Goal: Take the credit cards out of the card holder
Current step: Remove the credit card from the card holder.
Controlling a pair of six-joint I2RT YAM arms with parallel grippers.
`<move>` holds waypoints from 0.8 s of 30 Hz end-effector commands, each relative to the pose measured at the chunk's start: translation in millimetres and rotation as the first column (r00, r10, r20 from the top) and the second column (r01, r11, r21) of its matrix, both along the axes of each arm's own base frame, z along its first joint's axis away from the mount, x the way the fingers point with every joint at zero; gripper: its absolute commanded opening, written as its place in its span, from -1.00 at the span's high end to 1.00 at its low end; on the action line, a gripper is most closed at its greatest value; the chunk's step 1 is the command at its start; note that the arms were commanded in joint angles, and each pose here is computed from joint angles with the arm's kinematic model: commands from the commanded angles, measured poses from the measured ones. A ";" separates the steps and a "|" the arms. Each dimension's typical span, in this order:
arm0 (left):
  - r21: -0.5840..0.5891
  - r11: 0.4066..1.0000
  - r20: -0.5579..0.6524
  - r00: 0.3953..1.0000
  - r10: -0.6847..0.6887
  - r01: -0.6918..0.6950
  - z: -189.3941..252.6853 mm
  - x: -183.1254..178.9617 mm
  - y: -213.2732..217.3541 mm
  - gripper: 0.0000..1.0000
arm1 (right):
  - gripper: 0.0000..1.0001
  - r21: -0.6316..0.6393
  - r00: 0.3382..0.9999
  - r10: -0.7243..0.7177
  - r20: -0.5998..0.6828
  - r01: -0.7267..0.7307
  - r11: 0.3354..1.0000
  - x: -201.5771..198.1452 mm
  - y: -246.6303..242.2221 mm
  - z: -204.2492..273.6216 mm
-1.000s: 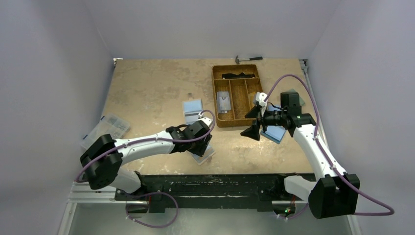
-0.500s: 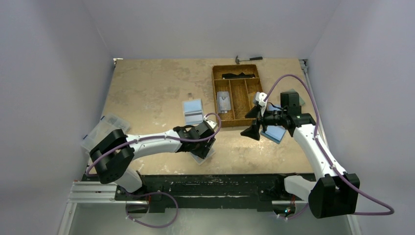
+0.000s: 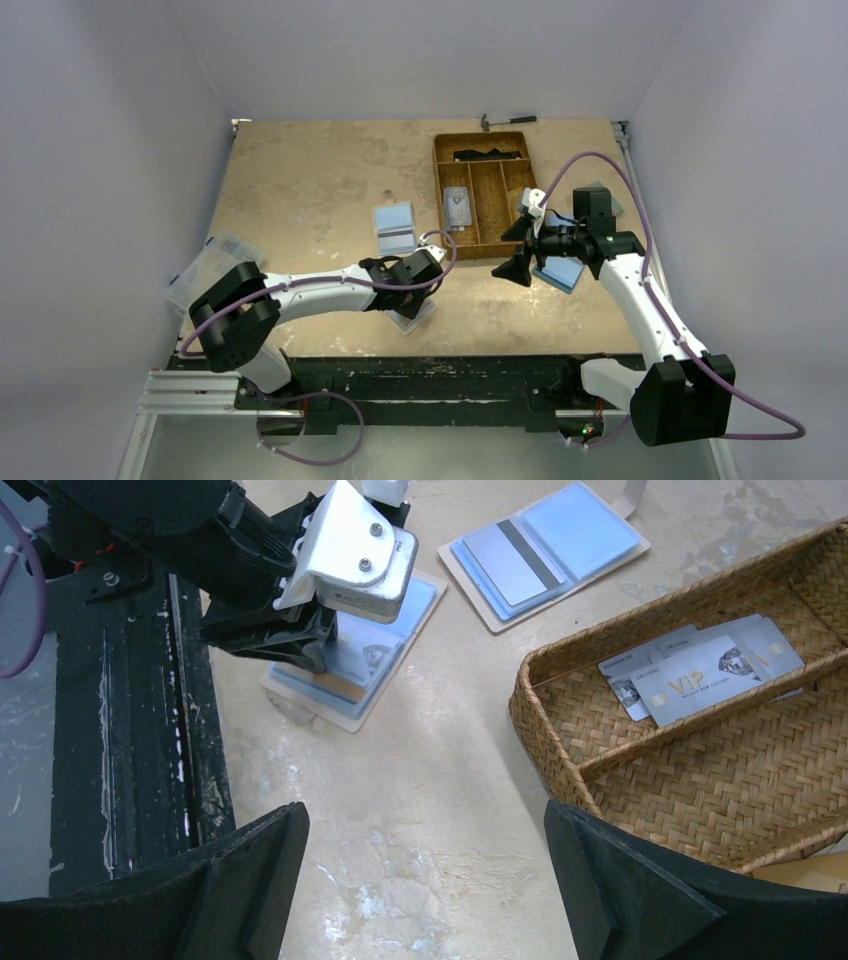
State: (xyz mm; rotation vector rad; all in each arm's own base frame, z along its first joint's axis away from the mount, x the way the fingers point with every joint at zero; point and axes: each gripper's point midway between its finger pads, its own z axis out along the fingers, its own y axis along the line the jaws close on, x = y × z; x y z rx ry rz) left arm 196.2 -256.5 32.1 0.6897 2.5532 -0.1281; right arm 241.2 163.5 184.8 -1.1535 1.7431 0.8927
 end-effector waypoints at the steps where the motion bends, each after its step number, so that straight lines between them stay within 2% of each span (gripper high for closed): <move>1: 0.071 0.996 0.044 0.998 0.045 -0.048 -1.9 8.0 16.5 0.42 | -0.98 0.011 1.000 0.001 0.016 -0.001 1.000 0.2 0.3 4.5; 10: 0.061 0.995 0.112 0.991 0.075 -0.082 18.6 18.3 20.5 0.75 | -0.98 0.012 1.000 0.006 0.019 -0.006 1.000 -0.7 0.5 5.3; 15: 0.082 0.991 0.149 0.985 0.093 -0.106 27.1 22.7 28.4 0.82 | -0.98 0.013 1.000 0.008 0.020 -0.008 1.000 -1.6 0.4 5.9; 21: 0.116 0.984 0.196 0.975 0.109 -0.133 36.2 28.6 38.3 0.99 | -0.98 0.015 1.000 0.013 0.023 -0.013 1.000 -2.5 0.9 6.8; 24: 0.132 0.981 0.210 0.972 0.109 -0.139 38.8 30.2 42.3 1.00 | -0.98 0.016 1.000 0.014 0.023 -0.014 1.000 -3.0 0.9 6.9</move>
